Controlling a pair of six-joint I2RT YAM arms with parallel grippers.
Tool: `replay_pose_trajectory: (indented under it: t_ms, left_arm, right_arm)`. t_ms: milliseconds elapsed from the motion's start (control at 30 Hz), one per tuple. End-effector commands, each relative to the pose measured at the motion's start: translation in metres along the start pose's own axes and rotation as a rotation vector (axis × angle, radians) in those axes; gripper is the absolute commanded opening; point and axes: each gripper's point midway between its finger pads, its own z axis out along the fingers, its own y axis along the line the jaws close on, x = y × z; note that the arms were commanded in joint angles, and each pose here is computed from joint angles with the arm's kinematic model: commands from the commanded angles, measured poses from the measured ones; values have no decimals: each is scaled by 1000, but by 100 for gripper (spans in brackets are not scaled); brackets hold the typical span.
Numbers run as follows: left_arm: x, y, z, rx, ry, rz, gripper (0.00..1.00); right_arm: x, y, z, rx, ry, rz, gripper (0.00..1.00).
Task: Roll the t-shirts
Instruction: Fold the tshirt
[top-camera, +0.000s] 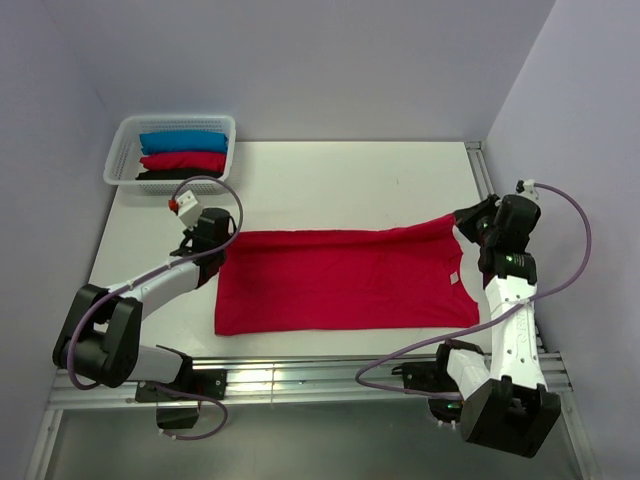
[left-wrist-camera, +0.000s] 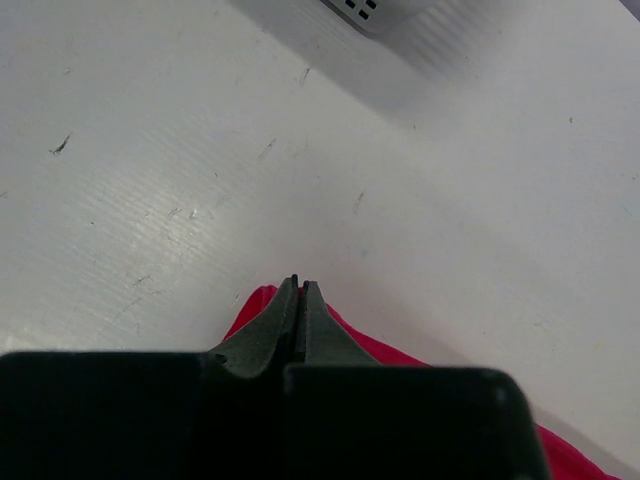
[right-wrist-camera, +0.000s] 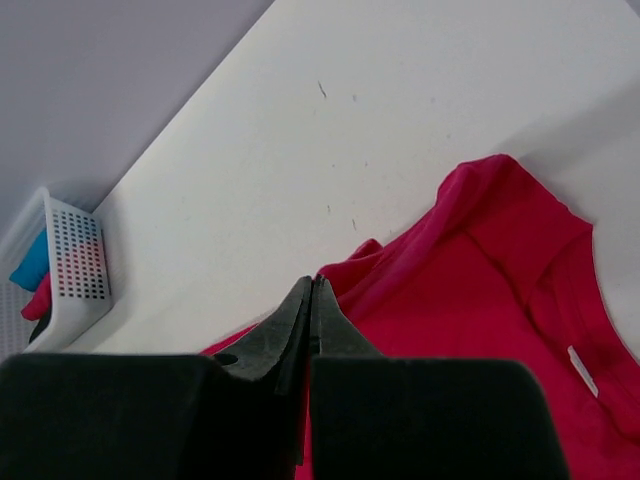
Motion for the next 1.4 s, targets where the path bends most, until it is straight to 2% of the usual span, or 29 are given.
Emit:
replay_pose_trajectory:
  t_ms: [0, 467, 900, 1367]
  left_arm:
    - [-21, -13, 1, 17, -48, -30, 0]
    - [-26, -8, -10, 30, -62, -59, 0]
    - [-7, 10, -10, -14, -24, -70, 0]
    - [8, 25, -12, -48, 10, -89, 0]
  right_arm:
    - [-2, -3, -3, 2, -30, 4, 0]
    - [-4, -2, -18, 6, -59, -1, 0]
    - [24, -21, -20, 23, -33, 34, 0]
    - [41, -45, -35, 77, -90, 80, 0]
